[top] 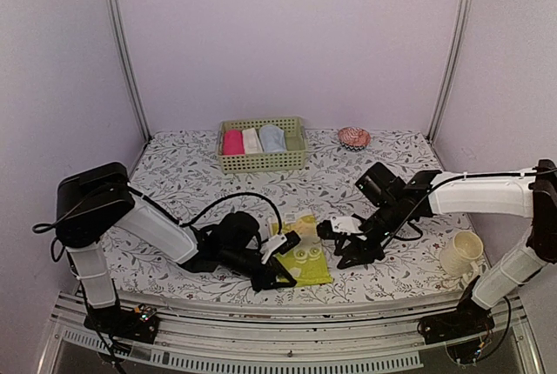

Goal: Roll the towels
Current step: Roll the towel at the center of the board.

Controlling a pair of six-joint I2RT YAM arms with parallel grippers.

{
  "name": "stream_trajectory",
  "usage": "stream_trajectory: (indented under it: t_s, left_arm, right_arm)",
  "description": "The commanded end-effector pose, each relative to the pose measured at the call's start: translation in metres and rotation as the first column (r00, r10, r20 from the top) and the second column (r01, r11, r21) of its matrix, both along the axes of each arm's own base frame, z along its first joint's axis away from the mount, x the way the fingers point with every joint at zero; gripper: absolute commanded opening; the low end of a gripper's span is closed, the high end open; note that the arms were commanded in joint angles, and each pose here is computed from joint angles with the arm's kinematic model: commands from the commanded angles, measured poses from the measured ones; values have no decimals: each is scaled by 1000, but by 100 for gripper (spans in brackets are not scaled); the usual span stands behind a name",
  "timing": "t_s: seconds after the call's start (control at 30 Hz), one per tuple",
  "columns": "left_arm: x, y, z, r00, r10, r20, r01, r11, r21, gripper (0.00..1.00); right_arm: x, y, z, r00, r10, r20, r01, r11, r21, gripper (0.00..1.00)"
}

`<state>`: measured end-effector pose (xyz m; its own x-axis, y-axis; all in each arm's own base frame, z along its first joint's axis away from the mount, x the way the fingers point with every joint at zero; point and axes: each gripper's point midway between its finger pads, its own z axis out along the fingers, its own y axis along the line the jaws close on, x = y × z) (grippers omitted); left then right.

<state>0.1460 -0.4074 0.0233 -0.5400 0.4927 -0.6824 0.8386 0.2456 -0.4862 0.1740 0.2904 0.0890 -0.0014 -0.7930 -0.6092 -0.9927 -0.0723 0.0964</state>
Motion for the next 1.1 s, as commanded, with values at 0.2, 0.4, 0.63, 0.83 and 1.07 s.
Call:
stream_trajectory:
  t_s: [0.2, 0.4, 0.63, 0.83, 1.07]
  left_arm:
    - [-3, -7, 10, 945, 33, -326, -67, 993, -94, 0]
    - [-5, -3, -6, 930, 64, -362, -90, 994, -56, 0]
    - [-7, 0, -12, 926, 71, -370, -95, 994, -45, 0]
    - [-6, 3, -18, 922, 90, -376, -107, 994, -26, 0]
    - [-5, 4, -19, 919, 101, -381, -116, 993, -18, 0]
  right_arm:
    - [-37, 35, -38, 945, 197, 261, -171, 978, -119, 38]
    - [-32, 48, -49, 934, 189, 303, -150, 978, -147, 39]
    - [-29, 54, -57, 947, 164, 278, -124, 980, -153, 39]
    - [-27, 60, -38, 945, 138, 297, -110, 988, -109, 39]
    - [-27, 62, -50, 957, 136, 257, -107, 987, -123, 40]
